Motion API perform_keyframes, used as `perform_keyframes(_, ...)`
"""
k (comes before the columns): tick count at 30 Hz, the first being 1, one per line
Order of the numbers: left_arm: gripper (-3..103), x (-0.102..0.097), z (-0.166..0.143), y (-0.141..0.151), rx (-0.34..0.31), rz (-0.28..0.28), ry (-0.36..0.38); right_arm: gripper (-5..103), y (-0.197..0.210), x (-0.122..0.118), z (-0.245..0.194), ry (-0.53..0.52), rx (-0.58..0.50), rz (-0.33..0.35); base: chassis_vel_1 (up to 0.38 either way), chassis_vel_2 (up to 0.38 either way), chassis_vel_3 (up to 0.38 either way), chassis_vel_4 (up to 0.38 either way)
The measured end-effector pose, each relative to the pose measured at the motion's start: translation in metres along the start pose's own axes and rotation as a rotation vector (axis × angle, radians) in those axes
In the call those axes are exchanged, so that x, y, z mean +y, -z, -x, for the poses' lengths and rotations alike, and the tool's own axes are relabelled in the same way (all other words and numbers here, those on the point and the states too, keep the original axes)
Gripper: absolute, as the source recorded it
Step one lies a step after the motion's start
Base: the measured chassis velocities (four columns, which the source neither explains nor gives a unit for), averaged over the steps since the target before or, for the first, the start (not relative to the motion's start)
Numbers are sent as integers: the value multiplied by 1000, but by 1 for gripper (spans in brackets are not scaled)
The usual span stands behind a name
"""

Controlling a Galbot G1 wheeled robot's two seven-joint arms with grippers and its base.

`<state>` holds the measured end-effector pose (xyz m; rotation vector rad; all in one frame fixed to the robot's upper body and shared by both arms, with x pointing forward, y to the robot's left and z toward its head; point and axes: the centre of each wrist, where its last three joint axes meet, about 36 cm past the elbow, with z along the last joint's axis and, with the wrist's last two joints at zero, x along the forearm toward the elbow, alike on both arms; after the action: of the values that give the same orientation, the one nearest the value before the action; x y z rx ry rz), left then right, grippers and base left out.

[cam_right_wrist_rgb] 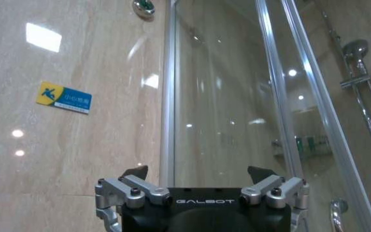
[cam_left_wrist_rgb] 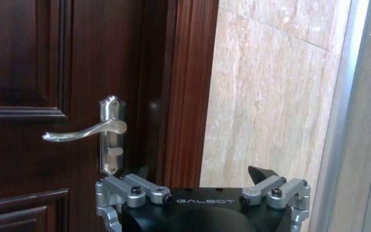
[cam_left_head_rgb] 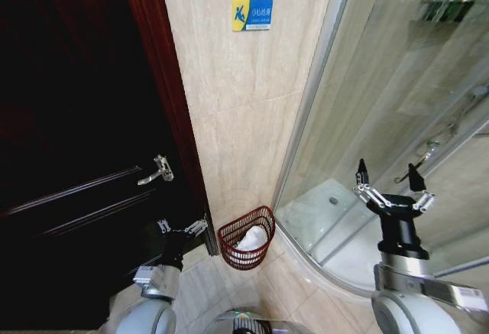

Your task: Discard the used towel into the hamper.

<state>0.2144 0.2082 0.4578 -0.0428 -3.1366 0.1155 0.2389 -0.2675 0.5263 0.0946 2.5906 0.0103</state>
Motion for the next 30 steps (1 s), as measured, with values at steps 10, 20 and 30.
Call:
perform_keyframes(10, 100, 0, 0, 0, 0, 0, 0, 100, 0, 0, -1, 4, -16, 3, 31, -34, -30, 34)
perform_keyframes(20, 100, 0, 0, 0, 0, 0, 0, 100, 0, 1, 0, 4, -22, 6, 192, -188, -178, 188)
perform_keyframes(30, 100, 0, 0, 0, 0, 0, 0, 100, 0, 1, 2, -3, -33, 8, 125, -158, -162, 166)
